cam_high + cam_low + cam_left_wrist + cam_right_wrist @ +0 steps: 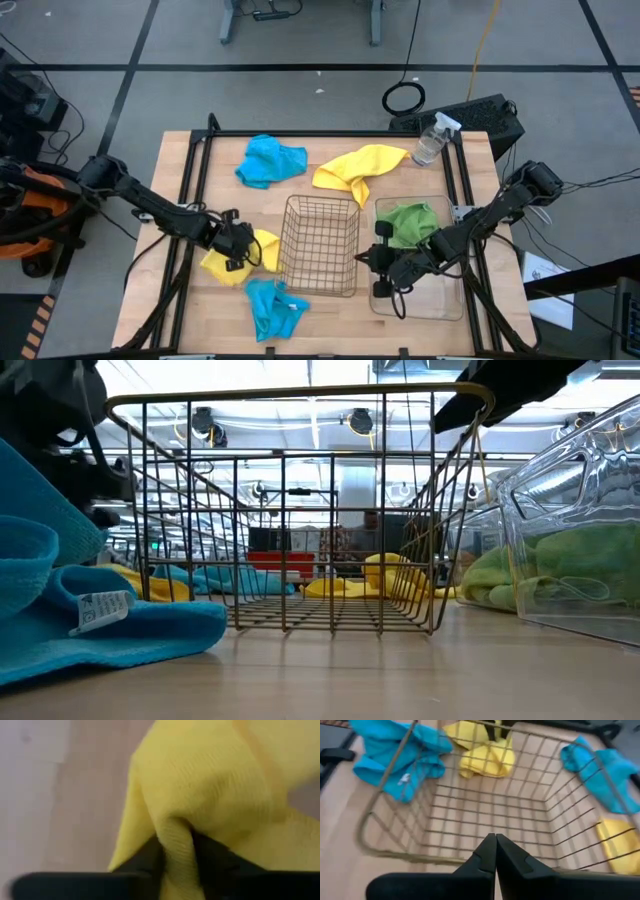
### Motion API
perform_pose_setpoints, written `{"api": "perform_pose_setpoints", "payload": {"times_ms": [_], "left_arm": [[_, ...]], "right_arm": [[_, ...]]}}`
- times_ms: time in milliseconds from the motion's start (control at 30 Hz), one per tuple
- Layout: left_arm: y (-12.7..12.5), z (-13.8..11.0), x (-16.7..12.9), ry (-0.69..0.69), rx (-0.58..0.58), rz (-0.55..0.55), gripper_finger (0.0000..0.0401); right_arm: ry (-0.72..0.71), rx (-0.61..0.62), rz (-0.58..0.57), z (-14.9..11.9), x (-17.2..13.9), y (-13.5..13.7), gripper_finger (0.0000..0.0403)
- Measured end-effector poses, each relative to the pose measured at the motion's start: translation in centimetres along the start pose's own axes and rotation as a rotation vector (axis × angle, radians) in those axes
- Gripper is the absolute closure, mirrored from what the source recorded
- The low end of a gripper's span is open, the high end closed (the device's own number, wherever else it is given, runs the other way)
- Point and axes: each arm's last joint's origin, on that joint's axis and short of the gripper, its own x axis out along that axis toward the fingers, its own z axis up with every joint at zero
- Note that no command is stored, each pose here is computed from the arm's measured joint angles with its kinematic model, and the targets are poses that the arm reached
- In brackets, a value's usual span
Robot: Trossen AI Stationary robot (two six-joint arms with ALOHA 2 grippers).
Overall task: Sort microfiber towel by color & place in baskets
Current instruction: Put the left yellow microfiber cloth into the wire basket
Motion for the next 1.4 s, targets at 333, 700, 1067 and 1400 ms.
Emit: {"api": "perform_pose_setpoints", "payload": {"times_ms": [333,700,1067,1400], "left_arm": [[1.0,2.2,-3.2,-0.092,-0.066,0.173,0.0361],[0.4,7.8,-10.4,-0.346,-0.176,0.083,0.0375],[0.5,10.8,-14.4,-0.574,-0.11,0.18,0.0376],[-0.7,13.0,-14.3,-0.702,-0.001,0.162,0.0376]], "right_arm": [[-0.066,-0.041,-0.011,0.7,0.1,0.0,0.0403],[-0.123,-0.043,-0.009,1.4,0.2,-0.1,0.0403],[-0.199,0.061,-0.11,2.2,0.1,-0.5,0.0403],[-0.313,0.076,-0.117,3.1,1.2,0.0,0.0365]]}}
